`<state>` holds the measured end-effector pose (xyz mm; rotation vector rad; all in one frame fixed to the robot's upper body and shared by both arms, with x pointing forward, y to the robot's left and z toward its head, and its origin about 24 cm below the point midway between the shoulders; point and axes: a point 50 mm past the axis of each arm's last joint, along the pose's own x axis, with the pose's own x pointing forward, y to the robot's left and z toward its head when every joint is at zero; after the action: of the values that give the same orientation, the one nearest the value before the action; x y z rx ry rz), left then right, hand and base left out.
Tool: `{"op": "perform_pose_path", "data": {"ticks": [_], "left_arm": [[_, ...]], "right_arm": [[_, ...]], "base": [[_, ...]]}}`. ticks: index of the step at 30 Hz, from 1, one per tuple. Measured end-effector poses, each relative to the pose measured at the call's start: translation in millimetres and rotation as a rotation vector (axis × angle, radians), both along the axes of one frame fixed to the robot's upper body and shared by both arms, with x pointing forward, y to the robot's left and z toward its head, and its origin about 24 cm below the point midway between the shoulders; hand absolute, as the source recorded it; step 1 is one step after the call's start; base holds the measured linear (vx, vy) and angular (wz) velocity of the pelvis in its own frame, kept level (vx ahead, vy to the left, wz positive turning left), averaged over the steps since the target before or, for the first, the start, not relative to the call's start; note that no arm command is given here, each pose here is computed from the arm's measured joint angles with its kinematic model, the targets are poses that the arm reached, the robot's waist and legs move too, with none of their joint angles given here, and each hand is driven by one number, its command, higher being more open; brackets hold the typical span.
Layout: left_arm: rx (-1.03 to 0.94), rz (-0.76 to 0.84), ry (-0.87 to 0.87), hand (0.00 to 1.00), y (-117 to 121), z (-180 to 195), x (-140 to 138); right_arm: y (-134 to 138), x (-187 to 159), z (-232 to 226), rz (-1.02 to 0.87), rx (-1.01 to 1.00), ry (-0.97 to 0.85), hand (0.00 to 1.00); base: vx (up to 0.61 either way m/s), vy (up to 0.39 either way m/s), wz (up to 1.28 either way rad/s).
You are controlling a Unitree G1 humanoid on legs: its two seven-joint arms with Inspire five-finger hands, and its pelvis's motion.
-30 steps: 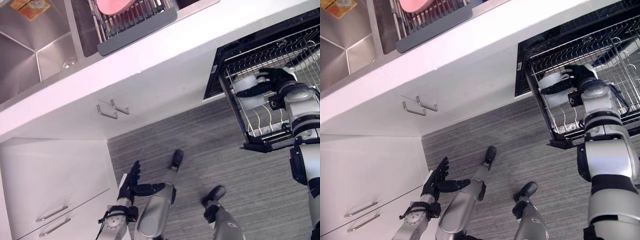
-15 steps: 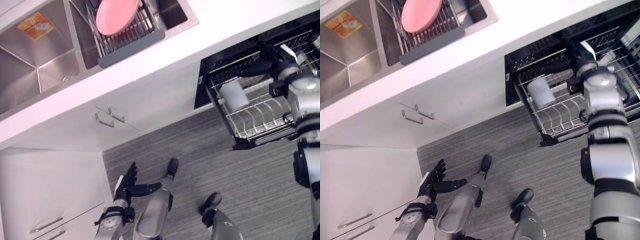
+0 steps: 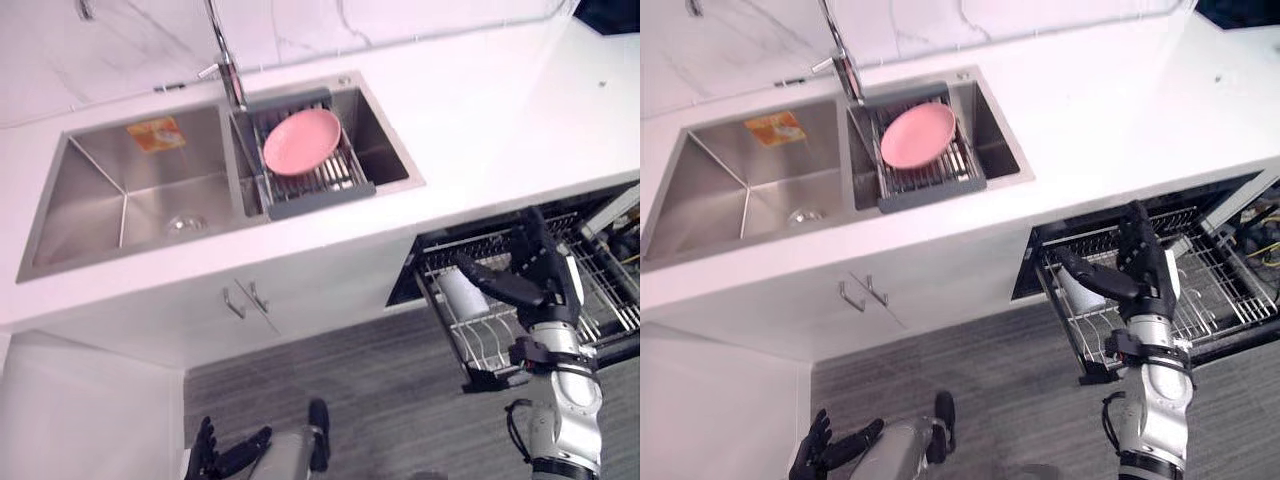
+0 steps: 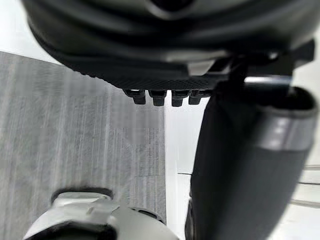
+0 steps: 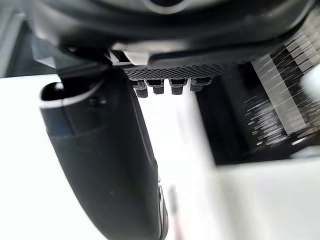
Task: Walk over to the sink, pick up the cup, carry it to the dishwasher, place the cup inside the dishwasher, then close the dishwasher door
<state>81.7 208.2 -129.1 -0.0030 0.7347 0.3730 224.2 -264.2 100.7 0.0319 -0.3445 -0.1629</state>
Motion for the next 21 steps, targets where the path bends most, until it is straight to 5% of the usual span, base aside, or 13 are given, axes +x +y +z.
{"op": "perform_pose_path", "data": {"ticks": [12, 21], "left_arm": [[0.028, -0.02, 0.125, 1.0, 5.8, -11.0, -19.6], [0.025, 0.041, 0.166, 1.0, 8.8, -15.4, -30.7]], "right_arm": [[38.6, -10.2, 0.9, 0.145, 0.022, -0.059, 1.0], [32.4, -12.8, 1.6, 0.069, 0.048, -0.064, 1.0]], "base": [[0.23, -0.074, 0.38], [0.17, -0.056, -0.12]]}}
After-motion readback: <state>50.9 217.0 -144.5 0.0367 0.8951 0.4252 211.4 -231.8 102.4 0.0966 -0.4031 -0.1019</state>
